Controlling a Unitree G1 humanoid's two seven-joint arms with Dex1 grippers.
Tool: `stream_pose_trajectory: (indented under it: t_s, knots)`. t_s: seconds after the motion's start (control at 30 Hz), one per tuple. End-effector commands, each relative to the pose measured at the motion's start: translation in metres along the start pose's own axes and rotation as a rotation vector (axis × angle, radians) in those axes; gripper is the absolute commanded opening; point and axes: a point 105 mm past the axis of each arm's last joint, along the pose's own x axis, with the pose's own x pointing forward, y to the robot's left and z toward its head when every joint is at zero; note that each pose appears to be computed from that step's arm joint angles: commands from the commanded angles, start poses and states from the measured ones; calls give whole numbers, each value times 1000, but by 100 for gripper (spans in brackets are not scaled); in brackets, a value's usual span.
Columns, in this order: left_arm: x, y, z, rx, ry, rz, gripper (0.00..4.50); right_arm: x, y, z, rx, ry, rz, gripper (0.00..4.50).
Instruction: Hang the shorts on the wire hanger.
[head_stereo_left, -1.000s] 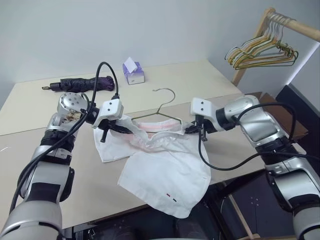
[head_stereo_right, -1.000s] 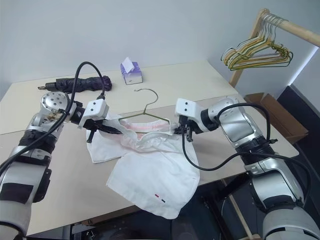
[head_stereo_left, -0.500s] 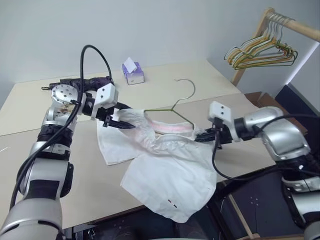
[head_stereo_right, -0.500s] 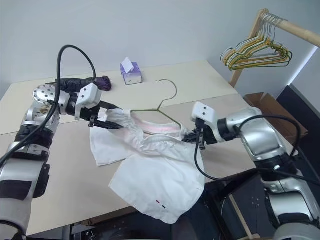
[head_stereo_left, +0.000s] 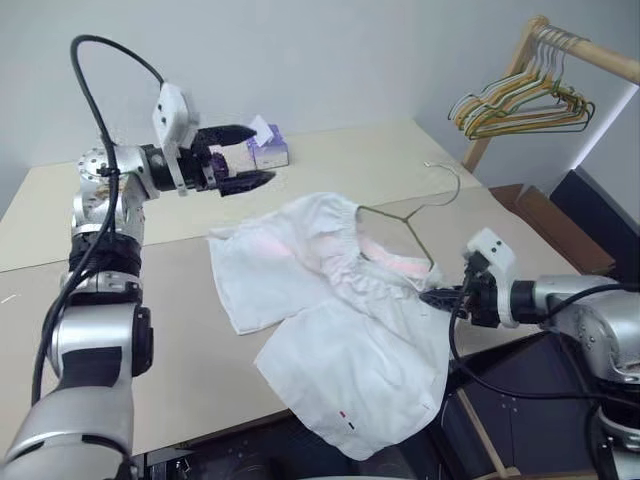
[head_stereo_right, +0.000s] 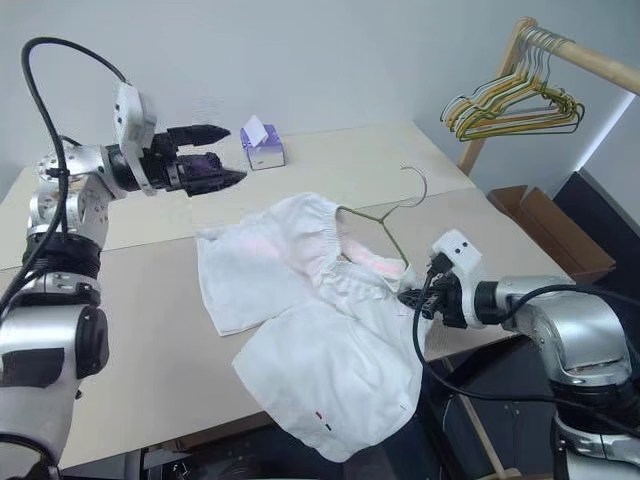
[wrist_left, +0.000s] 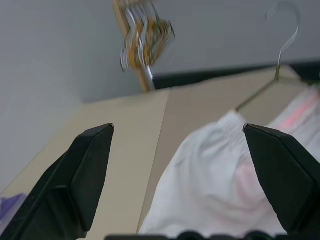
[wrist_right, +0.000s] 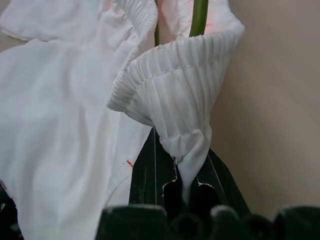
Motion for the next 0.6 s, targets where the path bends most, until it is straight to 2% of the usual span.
stream_pose_trajectory:
  t_s: [0.03, 0.17, 0.33, 0.6]
  knots:
    - [14, -38, 33, -68, -125, -78, 448, -22, -19, 9, 114, -60, -180, 0]
    - [24, -62, 41, -166, -185, -87, 448, -35, -56, 5, 297, -132, -364, 0]
    - [29, -81, 36, -140, -177, -113, 448, -61, -98, 10, 464, -207, -592, 0]
    - [31, -82, 30, -124, -172, -99, 448, -106, -134, 52, 643, -367, -753, 0]
